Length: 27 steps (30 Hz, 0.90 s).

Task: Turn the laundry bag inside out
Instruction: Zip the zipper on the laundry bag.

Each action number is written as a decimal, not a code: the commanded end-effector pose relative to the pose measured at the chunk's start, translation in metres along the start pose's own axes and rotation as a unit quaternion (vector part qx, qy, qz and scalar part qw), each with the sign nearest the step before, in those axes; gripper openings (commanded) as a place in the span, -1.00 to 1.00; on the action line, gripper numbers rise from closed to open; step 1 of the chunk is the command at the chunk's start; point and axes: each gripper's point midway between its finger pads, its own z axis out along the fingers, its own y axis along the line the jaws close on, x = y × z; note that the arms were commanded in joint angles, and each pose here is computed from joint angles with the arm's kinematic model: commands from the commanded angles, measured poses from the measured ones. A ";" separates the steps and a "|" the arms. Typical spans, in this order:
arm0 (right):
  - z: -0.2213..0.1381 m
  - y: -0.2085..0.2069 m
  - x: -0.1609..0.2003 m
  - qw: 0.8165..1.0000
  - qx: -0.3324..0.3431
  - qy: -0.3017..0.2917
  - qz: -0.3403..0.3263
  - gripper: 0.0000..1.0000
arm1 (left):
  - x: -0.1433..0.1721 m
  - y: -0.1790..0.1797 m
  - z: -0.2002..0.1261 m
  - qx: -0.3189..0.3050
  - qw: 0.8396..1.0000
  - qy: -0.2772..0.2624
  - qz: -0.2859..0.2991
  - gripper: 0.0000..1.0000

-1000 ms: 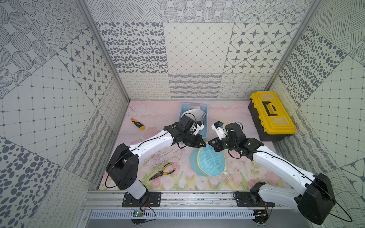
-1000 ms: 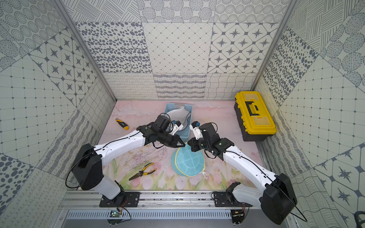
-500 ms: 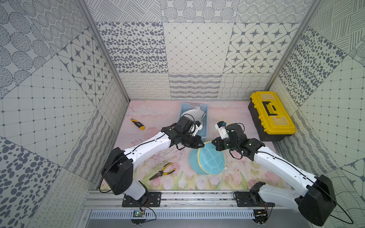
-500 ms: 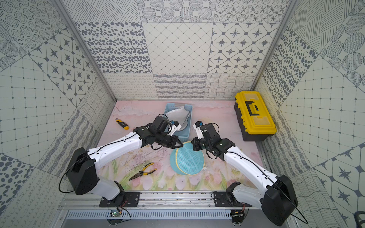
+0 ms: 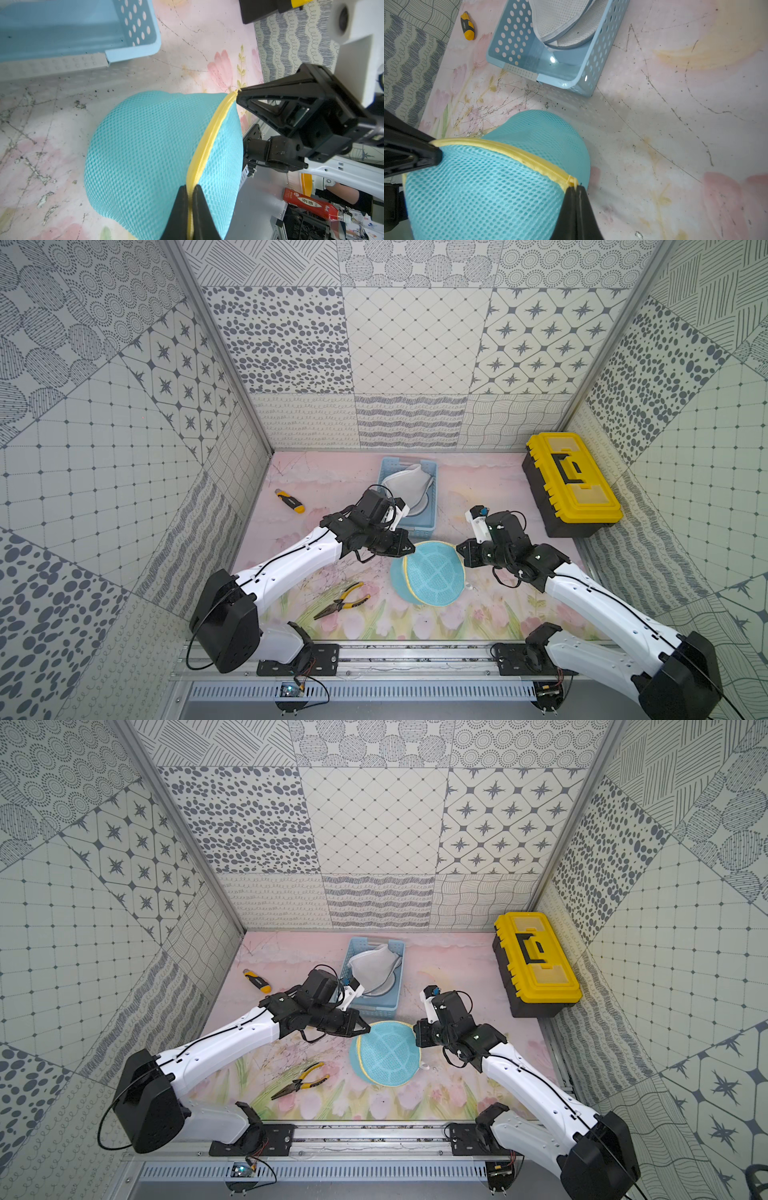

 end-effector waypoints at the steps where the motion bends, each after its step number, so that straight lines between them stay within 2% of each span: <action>1: 0.000 -0.001 -0.020 1.000 0.005 -0.022 -0.019 -1.00 | 0.071 0.001 -0.008 0.009 0.988 0.146 -0.045 -0.98; 3: -0.001 0.012 -0.026 0.999 -0.025 -0.028 -0.036 -1.00 | 0.084 0.003 -0.009 0.009 0.983 0.174 -0.061 -0.65; 5: -0.001 0.024 -0.031 0.997 -0.054 -0.030 -0.051 -1.00 | 0.083 0.006 -0.011 -0.003 0.985 0.165 -0.058 -0.16; 6: -0.002 0.029 -0.032 0.996 -0.066 -0.030 -0.056 -1.00 | 0.078 0.007 -0.014 -0.008 0.987 0.149 -0.053 -0.02; 7: -0.002 0.032 -0.033 0.995 -0.075 -0.030 -0.060 -1.00 | 0.068 0.008 -0.016 -0.010 0.991 0.127 -0.048 0.08; 11: 0.001 0.043 -0.034 0.992 -0.101 -0.023 -0.073 -1.00 | 0.019 -0.003 -0.023 0.020 0.999 0.014 -0.024 0.25; 15: 0.001 0.053 -0.037 0.989 -0.115 -0.022 -0.084 -1.00 | -0.030 -0.027 -0.006 0.087 0.995 -0.041 0.005 0.26; 18: 0.002 0.056 -0.037 0.989 -0.119 -0.019 -0.089 -1.00 | -0.050 -0.033 0.016 0.122 0.992 -0.039 0.002 0.24; 23: 0.003 0.059 -0.037 0.988 -0.122 -0.016 -0.090 -1.00 | -0.052 -0.039 0.036 0.138 0.990 -0.011 0.013 0.16; 27: 0.005 0.063 -0.036 0.988 -0.125 -0.011 -0.092 -1.00 | -0.041 -0.040 0.043 0.121 0.992 0.010 0.027 -0.09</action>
